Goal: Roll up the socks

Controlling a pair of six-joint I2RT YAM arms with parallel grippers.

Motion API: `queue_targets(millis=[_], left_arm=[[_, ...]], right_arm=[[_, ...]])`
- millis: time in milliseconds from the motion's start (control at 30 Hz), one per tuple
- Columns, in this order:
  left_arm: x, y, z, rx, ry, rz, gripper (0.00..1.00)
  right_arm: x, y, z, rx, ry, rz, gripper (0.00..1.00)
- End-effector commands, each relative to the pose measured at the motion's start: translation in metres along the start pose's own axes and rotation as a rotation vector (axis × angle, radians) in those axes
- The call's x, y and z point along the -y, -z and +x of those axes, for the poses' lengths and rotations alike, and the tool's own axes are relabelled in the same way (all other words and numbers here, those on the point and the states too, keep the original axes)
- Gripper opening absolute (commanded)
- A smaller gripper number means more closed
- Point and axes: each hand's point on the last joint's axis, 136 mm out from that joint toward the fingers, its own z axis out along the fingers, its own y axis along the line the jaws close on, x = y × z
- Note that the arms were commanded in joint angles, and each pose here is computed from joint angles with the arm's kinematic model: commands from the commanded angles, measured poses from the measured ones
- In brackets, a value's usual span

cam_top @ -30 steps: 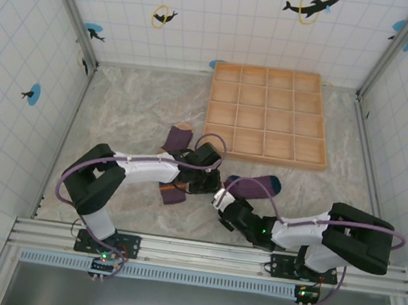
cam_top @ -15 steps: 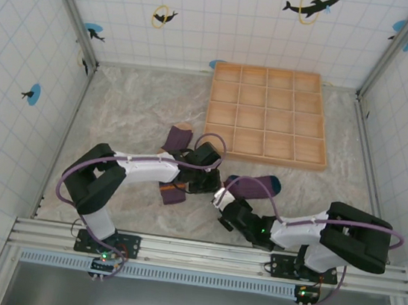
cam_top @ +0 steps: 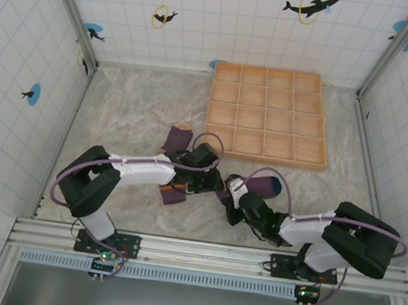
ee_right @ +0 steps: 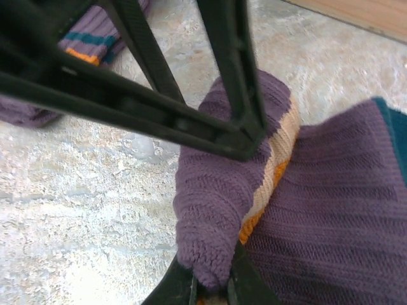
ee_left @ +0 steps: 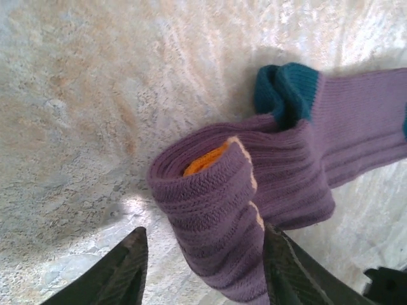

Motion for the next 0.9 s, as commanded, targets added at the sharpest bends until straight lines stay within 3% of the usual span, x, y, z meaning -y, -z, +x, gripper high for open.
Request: queue_targets(millis=[0,300,633,867], left_arm=[[0.007,0.012,-0.008,0.073,-0.014,0.027,0.61],[0.020,0.024,-0.015,0.164,-0.042,0.151,0.79],[0.023,0.016,-0.008,0.166,-0.064,0.212,0.76],[0.027,0.004,-0.004,0.142,-0.055,0.237,0.66]], right_arm=[[-0.003,0.007,0.026,-0.069,-0.164,-0.091,0.00],[0.014,0.012,0.039,-0.118,-0.492,-0.113,0.00],[0.032,0.011,0.050,-0.207,-0.902,-0.070,0.00],[0.041,0.016,0.060,-0.215,-1.090,-0.016,0.00]])
